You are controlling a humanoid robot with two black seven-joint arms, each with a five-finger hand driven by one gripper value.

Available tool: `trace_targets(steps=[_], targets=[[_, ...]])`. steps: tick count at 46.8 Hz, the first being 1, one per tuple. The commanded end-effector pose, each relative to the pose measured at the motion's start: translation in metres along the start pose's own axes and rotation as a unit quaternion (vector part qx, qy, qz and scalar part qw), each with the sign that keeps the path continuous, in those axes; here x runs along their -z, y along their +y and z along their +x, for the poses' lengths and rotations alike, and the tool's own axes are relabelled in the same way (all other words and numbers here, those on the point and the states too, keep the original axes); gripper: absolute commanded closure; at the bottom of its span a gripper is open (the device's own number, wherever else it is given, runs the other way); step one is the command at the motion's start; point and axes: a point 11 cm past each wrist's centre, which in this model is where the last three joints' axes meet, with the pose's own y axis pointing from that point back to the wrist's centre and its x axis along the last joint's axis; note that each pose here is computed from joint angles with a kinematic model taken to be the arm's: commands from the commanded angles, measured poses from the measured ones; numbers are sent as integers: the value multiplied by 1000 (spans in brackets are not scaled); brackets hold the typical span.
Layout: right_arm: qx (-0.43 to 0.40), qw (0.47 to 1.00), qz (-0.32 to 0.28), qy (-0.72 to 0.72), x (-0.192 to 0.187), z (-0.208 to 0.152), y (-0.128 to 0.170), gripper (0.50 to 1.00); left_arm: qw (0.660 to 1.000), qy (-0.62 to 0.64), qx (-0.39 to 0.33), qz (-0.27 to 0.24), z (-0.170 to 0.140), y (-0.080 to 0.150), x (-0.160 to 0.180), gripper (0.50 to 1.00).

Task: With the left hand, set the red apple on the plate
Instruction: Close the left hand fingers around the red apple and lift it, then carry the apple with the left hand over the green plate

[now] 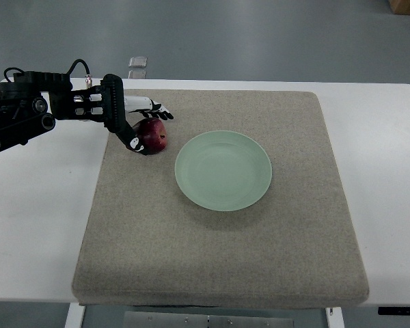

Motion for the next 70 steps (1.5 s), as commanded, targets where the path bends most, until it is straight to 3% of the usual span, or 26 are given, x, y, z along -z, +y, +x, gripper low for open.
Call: trace_targets(steps=[1,4,10,16,36,53,70], targets=[[0,1000,0,0,0,0,0,536,1000,-4,-2,6,1,1,3,690],[0,1000,0,0,0,0,0,536,1000,-10,-1,8,2,1,4,735],[0,1000,0,0,0,0,0,536,1000,-16,-3,9,2,1,4,911],[0,1000,0,0,0,0,0,536,1000,-16,-2,8,2,-1,3,932],[0,1000,0,0,0,0,0,538,1000,-11,-12,0,8,-3,-4,922],[0,1000,0,0,0,0,0,536,998,2,-50,-47,36,-4,-37,883],[0,1000,0,0,0,0,0,536,995,-5,-14,-103,13,-24,-82,877]])
